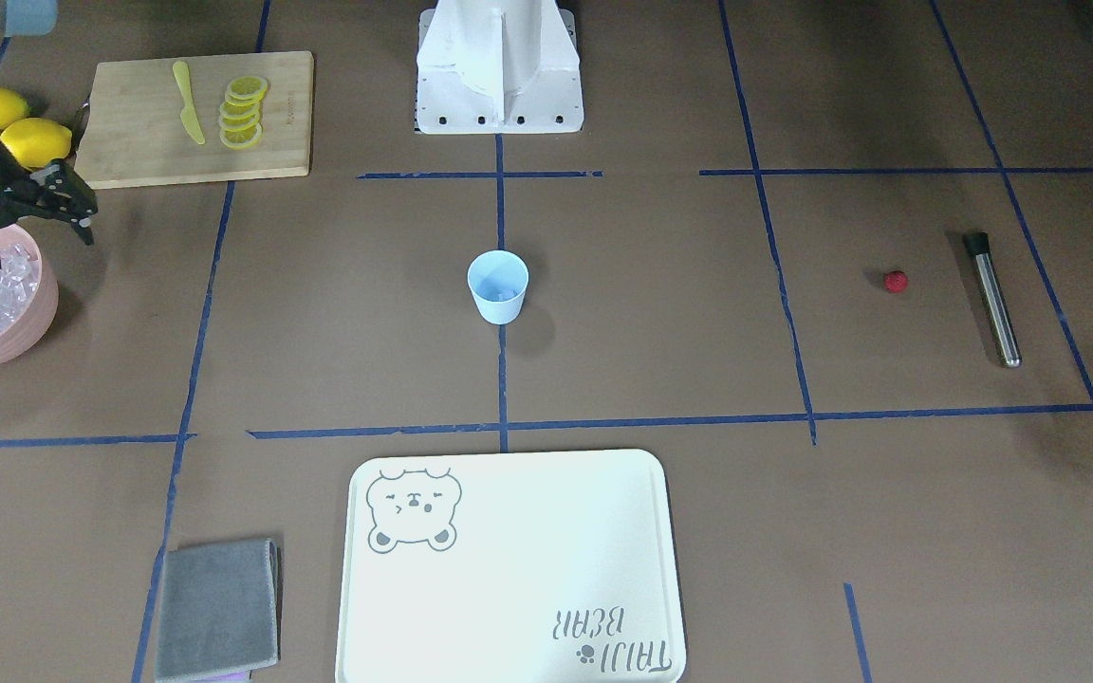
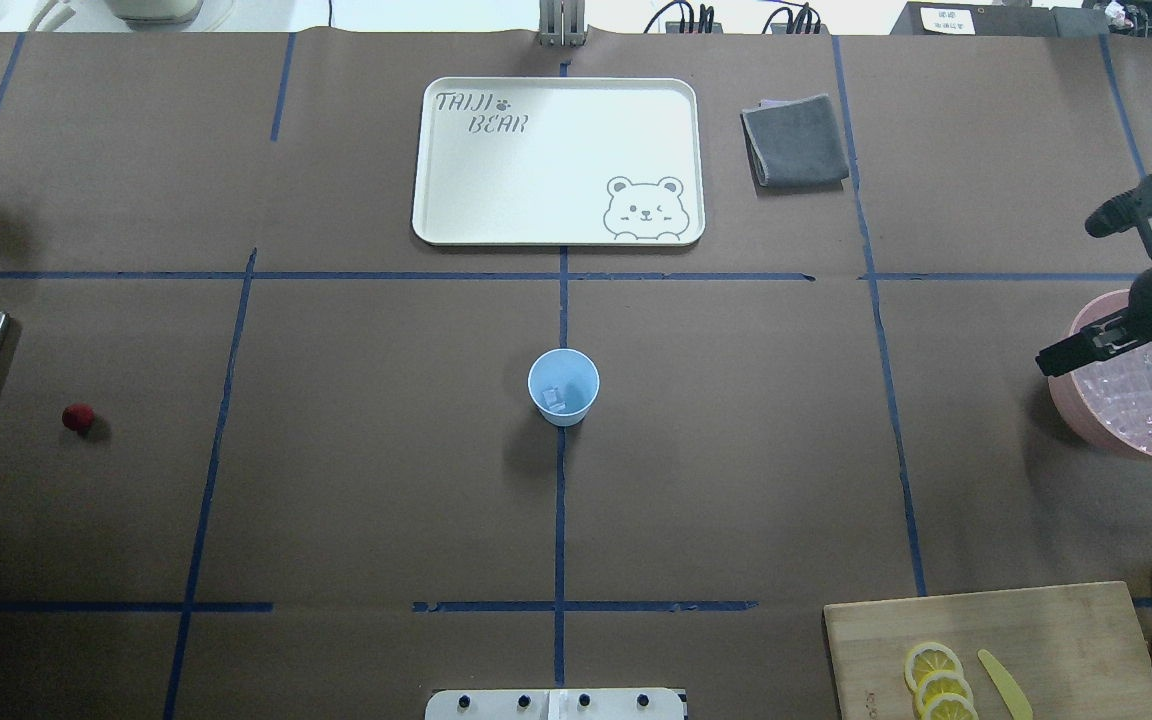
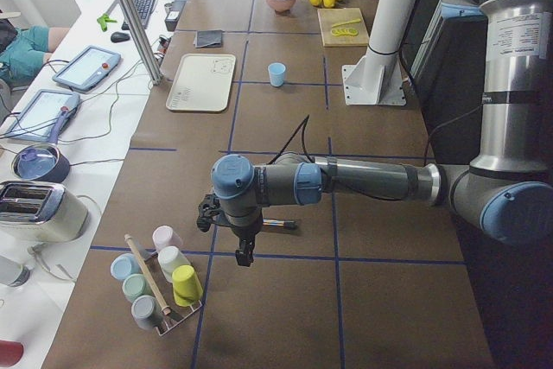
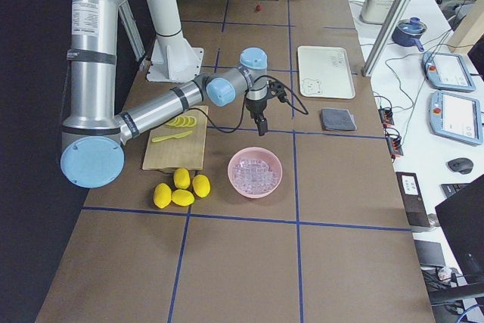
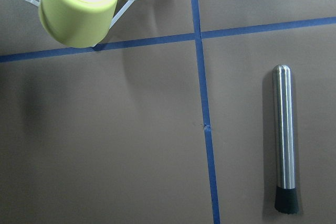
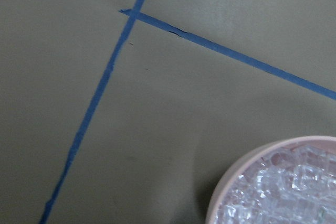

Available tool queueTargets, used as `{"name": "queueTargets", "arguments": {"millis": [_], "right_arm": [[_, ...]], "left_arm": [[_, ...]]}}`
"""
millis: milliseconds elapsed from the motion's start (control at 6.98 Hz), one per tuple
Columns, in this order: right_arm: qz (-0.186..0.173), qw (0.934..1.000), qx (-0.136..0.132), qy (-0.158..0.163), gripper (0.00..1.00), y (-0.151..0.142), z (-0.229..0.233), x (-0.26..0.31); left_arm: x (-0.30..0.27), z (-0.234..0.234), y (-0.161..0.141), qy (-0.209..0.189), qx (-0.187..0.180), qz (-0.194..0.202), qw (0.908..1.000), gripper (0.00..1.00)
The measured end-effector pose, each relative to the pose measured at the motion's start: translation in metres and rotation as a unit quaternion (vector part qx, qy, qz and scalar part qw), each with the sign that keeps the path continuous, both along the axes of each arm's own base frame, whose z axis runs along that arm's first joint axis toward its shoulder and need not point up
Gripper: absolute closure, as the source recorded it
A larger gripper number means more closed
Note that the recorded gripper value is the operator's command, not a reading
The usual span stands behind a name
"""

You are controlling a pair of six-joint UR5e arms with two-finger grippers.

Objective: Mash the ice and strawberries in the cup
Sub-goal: 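Move the right gripper back down into the ice bowl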

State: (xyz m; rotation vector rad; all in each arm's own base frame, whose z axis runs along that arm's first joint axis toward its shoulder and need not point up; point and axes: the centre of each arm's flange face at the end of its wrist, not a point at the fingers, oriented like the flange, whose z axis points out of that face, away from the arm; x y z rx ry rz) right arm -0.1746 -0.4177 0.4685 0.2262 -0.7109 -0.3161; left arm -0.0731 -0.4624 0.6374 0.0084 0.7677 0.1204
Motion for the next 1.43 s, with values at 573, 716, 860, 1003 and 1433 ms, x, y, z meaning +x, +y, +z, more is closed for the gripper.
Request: {"name": "queueTargets", "arguments": {"millis": [573,716,860,1003,1433], "right_arm": [[0.003,1.0000,-0.007,-0.003,0.12,0.023,0.102,0.042],[0.002,0.9999,-0.014,0.002,0.13,0.026,0.117,0.045],[-0.001,0.9998,-0.019,0.008,0.15,0.027,0.128,0.047],[0.000,0.9997,-0.021,0.012,0.21,0.027,0.134,0.049],[0.001,0.9995,-0.027,0.019,0.31,0.024,0.144,0.048]], "left_arm": [[0.000,0.000,0.000,0.001,0.001,0.000,1.0000,0.00],[0.000,0.000,0.000,0.001,0.001,0.000,1.0000,0.00],[0.000,-0.001,0.000,0.001,0.001,0.000,1.0000,0.00],[0.000,-0.001,0.000,0.001,0.001,0.000,1.0000,0.00],[0.000,-0.001,0.000,0.001,0.002,0.000,1.0000,0.00]]}}
